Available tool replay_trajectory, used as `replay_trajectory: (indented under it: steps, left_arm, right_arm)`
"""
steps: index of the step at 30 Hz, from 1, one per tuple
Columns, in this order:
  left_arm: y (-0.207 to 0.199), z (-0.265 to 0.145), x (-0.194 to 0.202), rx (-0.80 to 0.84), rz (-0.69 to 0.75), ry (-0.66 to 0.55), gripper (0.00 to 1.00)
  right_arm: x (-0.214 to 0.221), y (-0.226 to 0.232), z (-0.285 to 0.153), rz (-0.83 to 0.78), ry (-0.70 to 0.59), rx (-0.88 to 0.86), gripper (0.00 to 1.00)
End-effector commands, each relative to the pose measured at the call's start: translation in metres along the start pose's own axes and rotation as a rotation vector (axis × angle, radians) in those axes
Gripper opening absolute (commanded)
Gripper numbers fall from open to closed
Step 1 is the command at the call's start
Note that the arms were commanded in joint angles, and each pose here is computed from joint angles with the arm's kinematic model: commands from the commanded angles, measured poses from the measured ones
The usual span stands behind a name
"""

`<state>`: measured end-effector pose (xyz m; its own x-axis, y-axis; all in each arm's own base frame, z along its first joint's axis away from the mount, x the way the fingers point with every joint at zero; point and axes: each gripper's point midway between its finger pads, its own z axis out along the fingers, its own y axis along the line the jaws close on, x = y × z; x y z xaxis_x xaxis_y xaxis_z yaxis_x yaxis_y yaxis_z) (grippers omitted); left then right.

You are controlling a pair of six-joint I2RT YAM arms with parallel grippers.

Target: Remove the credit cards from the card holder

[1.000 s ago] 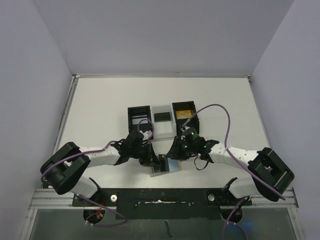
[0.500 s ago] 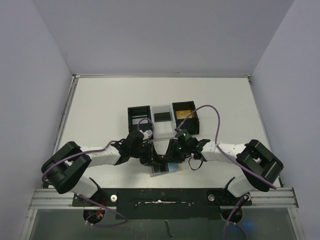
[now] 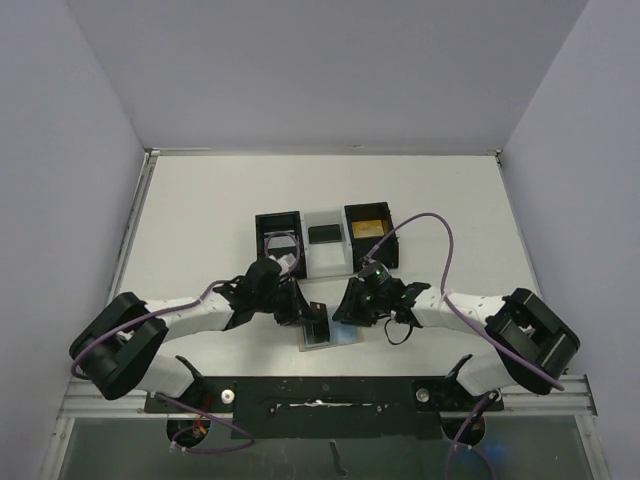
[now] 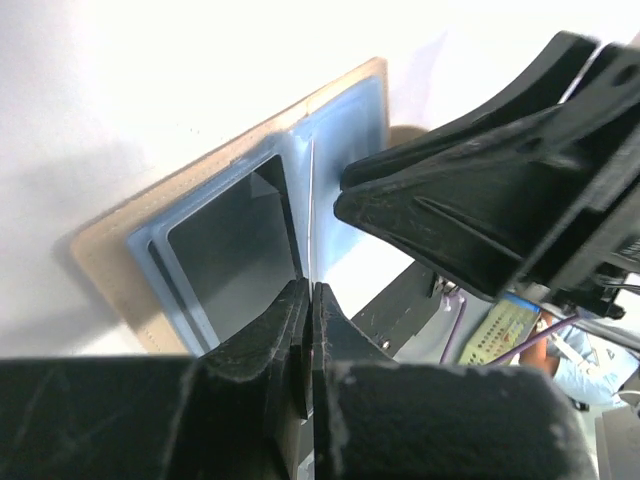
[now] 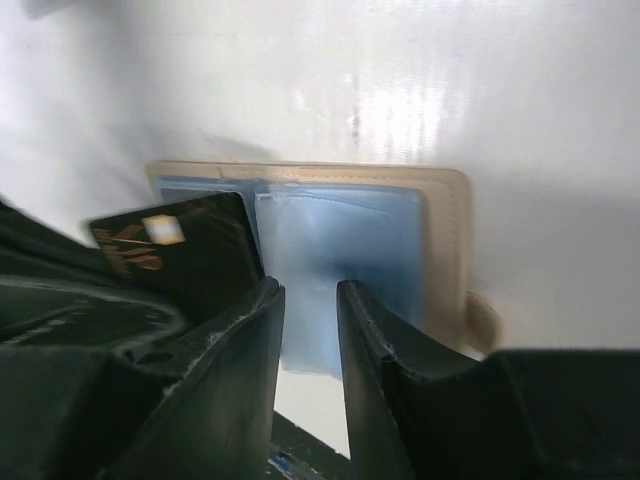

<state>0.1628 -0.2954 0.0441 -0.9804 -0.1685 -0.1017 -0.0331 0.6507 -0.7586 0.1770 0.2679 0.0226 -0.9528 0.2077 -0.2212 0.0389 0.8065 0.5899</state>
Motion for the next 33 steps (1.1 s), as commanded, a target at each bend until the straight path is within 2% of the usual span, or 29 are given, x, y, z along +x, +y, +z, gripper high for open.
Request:
replay_trajectory:
  steps: [1,6,12,19,25,29,31,33]
  left_arm:
    - [-0.008,-0.026,-0.028,0.002,0.048,-0.127,0.00]
    - [-0.011,-0.043,-0.034,0.018,0.069,-0.158,0.00]
    - [-0.001,-0.056,-0.048,-0.077,0.075,-0.238,0.00]
    - [0.001,-0.077,-0.062,-0.083,0.048,-0.367,0.00]
    - [-0.003,-0.086,-0.063,-0.053,0.047,-0.407,0.00]
    - [-0.007,-0.090,-0.066,-0.038,0.060,-0.422,0.00]
    - [-0.010,-0.093,-0.068,-0.031,0.065,-0.440,0.00]
    - [-0.014,-0.096,-0.071,-0.015,0.072,-0.465,0.00]
  right_arm:
    - [-0.016,-0.026,-0.014,-0.033,-0.079,0.154,0.30]
    - [-0.034,0.001,-0.030,-0.119,-0.122,0.099,0.31]
    - [-0.039,0.027,-0.034,-0.185,-0.134,0.074,0.33]
    - [-0.018,0.059,-0.018,-0.256,-0.048,-0.074,0.32]
    - [-0.005,0.044,0.000,-0.249,0.022,-0.020,0.31]
    - [-0.024,0.007,-0.004,-0.231,-0.057,0.221,0.31]
    - [-0.039,0.018,-0.016,-0.300,-0.118,0.232,0.31]
    - [-0.054,0.050,-0.033,-0.358,-0.206,0.129,0.34]
